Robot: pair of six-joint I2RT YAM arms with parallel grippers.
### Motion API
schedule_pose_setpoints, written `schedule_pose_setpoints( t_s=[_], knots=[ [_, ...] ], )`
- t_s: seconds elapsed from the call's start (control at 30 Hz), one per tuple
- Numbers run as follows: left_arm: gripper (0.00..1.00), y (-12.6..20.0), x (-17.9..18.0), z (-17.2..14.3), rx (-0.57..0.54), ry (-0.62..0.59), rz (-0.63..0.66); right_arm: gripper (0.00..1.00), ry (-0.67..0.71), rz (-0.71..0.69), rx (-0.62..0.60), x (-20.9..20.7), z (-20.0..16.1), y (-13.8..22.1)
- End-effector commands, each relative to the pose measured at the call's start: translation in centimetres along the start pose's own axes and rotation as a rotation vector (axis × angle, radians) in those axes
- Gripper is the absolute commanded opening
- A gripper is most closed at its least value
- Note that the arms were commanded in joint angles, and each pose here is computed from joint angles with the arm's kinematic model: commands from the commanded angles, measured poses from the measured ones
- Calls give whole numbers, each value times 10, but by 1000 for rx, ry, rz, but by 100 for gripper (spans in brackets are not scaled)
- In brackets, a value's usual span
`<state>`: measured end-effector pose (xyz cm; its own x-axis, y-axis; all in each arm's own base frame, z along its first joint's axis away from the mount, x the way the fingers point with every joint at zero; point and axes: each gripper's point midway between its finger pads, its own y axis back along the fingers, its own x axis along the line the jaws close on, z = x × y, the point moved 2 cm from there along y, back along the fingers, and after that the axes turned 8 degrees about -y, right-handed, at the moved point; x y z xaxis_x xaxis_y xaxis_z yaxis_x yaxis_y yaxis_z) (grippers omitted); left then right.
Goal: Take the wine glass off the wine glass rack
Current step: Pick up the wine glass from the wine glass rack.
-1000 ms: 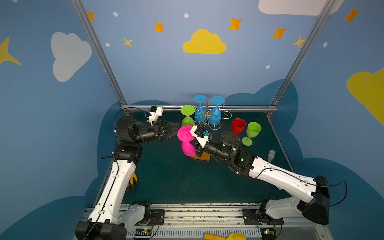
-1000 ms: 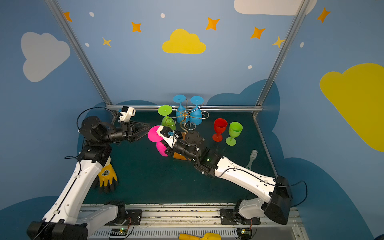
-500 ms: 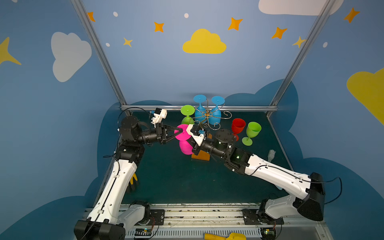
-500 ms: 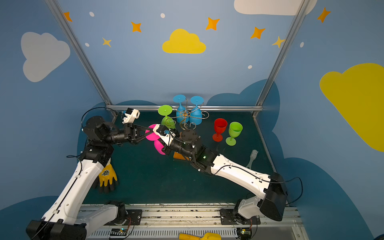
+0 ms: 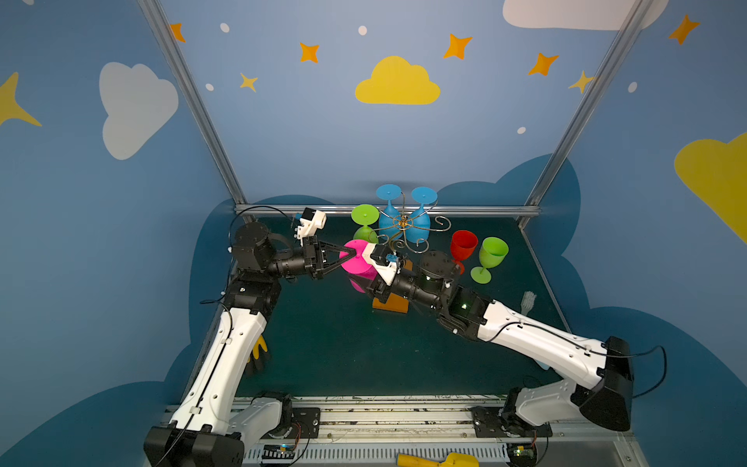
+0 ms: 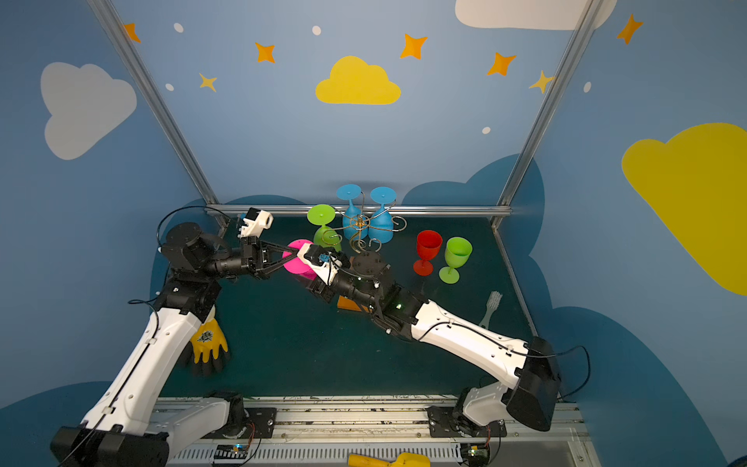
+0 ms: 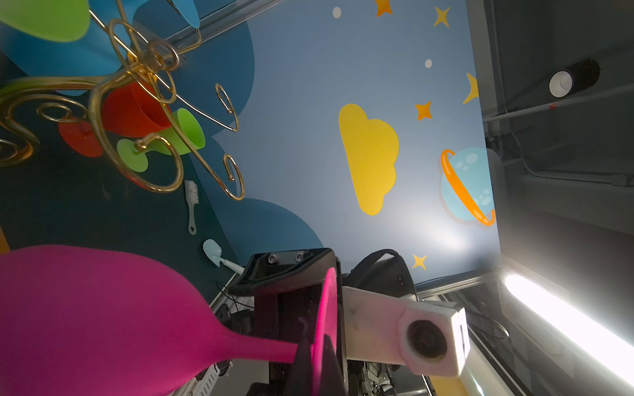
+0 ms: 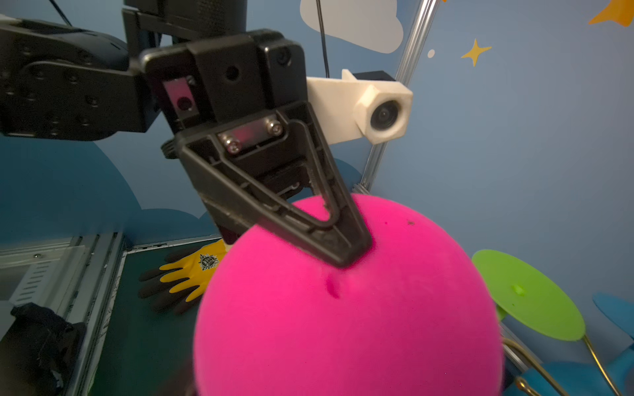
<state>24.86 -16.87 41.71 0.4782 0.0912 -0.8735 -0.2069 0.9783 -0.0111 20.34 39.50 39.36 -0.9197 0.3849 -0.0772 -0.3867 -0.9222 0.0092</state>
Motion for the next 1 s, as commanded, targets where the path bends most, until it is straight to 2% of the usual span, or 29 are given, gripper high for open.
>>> schedule_pose_setpoints(
  t_s=[0.0,0.33,0.97],
  knots=[
    [3,2,-13,5,1,-61,-23,78,-8,11,-41,4,15,20],
    [3,4,-21,6,4,-63,-37,80,-13,-36,5,1,-7,48],
    [3,8,-40,-2,-6,-62,-51,80,-66,-41,44,-16,-42,3]
  ],
)
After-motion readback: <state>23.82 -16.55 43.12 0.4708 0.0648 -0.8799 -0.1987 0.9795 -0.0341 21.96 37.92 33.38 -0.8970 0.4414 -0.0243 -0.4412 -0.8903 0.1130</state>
